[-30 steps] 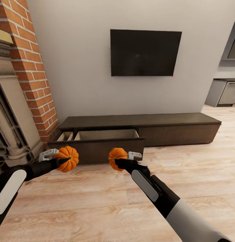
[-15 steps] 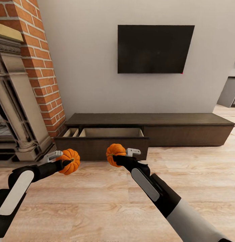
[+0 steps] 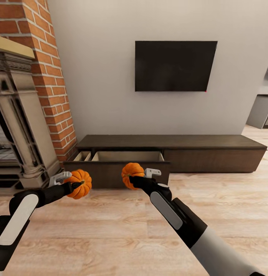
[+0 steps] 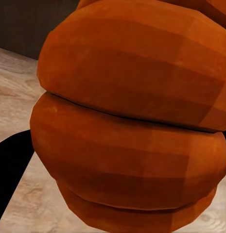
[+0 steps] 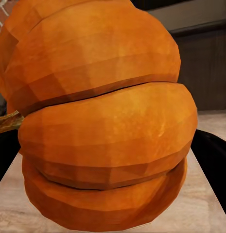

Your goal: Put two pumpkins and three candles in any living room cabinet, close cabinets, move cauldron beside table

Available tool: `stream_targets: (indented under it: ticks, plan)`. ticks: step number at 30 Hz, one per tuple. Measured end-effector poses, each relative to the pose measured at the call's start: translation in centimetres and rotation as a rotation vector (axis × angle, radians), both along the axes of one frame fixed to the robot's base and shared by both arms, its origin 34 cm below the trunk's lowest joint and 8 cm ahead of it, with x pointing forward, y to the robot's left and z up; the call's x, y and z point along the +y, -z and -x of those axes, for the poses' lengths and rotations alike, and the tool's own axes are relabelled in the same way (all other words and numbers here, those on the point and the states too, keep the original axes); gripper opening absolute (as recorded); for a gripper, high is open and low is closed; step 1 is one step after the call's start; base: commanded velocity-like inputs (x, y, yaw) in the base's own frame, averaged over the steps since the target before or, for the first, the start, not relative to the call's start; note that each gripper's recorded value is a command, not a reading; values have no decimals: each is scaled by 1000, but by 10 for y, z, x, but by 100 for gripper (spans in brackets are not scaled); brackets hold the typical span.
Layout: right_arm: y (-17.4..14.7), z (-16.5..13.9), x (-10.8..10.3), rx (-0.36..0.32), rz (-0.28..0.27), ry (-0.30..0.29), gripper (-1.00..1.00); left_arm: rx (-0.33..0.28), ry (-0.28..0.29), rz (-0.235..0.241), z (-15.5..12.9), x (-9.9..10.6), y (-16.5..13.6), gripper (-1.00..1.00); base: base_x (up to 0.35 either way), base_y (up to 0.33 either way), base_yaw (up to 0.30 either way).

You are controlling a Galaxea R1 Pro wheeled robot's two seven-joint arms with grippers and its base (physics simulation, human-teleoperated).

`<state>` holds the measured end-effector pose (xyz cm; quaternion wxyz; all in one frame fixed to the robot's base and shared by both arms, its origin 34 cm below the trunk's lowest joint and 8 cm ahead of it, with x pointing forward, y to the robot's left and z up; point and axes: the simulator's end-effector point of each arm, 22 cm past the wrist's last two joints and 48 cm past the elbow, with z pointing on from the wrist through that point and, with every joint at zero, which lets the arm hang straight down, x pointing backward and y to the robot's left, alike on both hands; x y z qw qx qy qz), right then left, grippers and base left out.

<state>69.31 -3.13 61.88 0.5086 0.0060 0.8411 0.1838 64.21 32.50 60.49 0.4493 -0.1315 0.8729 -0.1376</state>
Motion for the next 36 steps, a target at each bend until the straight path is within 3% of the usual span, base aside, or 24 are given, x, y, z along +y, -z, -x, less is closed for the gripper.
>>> stream_targets:
  ticks: [15, 36]
  plan:
    - [-56, 12, 8, -92, -27, -18, -100, -60, 4, 3, 7, -1, -35, -100, 0, 0, -1]
    - [-85, 23, 12, -129, -26, -29, -100, -110, 8, 5, 15, -3, -64, -100, 0, 0, 0]
